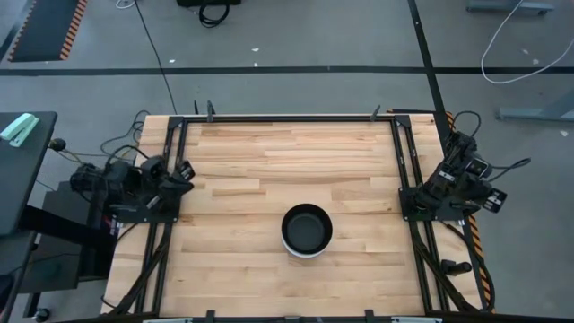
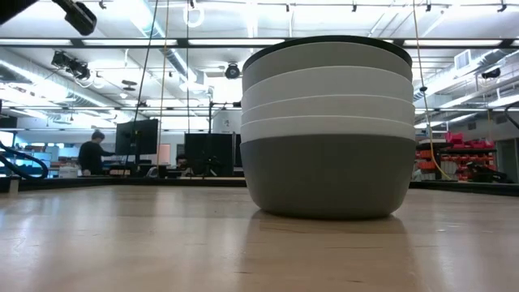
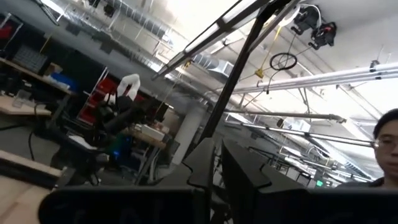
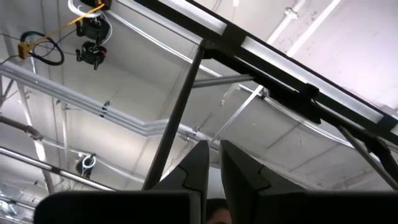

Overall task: Nest bowls inside each other
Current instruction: Return to Home Position

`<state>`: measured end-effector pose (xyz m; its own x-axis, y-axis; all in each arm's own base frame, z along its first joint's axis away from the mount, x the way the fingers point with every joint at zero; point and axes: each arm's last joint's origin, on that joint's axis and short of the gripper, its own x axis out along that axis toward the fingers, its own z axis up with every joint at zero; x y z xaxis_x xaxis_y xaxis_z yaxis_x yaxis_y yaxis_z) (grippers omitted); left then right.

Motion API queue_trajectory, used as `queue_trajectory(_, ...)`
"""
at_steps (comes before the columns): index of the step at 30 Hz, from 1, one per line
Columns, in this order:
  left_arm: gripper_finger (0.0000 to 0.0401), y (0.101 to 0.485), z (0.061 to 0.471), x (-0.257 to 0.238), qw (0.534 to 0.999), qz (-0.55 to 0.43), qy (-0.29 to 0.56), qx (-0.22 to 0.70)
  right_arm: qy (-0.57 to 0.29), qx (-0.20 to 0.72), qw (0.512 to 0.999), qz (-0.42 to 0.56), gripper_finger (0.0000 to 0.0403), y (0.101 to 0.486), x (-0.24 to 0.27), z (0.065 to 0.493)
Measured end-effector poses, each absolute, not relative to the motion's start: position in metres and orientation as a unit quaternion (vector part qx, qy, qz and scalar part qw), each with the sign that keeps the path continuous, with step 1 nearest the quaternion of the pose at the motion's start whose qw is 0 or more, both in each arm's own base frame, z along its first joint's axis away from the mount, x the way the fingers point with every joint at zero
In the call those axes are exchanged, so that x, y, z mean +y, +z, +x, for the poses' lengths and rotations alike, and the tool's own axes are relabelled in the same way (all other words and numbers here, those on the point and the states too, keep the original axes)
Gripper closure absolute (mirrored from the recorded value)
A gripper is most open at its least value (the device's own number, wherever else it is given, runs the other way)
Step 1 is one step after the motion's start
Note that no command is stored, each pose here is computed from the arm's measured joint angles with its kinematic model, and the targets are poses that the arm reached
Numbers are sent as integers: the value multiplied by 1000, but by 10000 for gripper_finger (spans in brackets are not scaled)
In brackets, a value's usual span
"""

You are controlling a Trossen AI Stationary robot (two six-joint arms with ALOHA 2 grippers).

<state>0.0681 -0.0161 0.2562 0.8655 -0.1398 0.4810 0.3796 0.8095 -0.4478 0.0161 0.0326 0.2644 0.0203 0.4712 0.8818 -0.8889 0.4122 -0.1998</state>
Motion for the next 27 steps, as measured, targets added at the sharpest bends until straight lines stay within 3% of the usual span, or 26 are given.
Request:
queue_trajectory(16, 368, 238, 76, -19, 930, -284, -141, -185, 499, -489, 685, 210, 354, 253, 36, 19)
queue_trajectory(27, 365, 225, 81, -20, 946, -275, -128, -118, 549, -387, 723, 161, 354, 240, 53, 30)
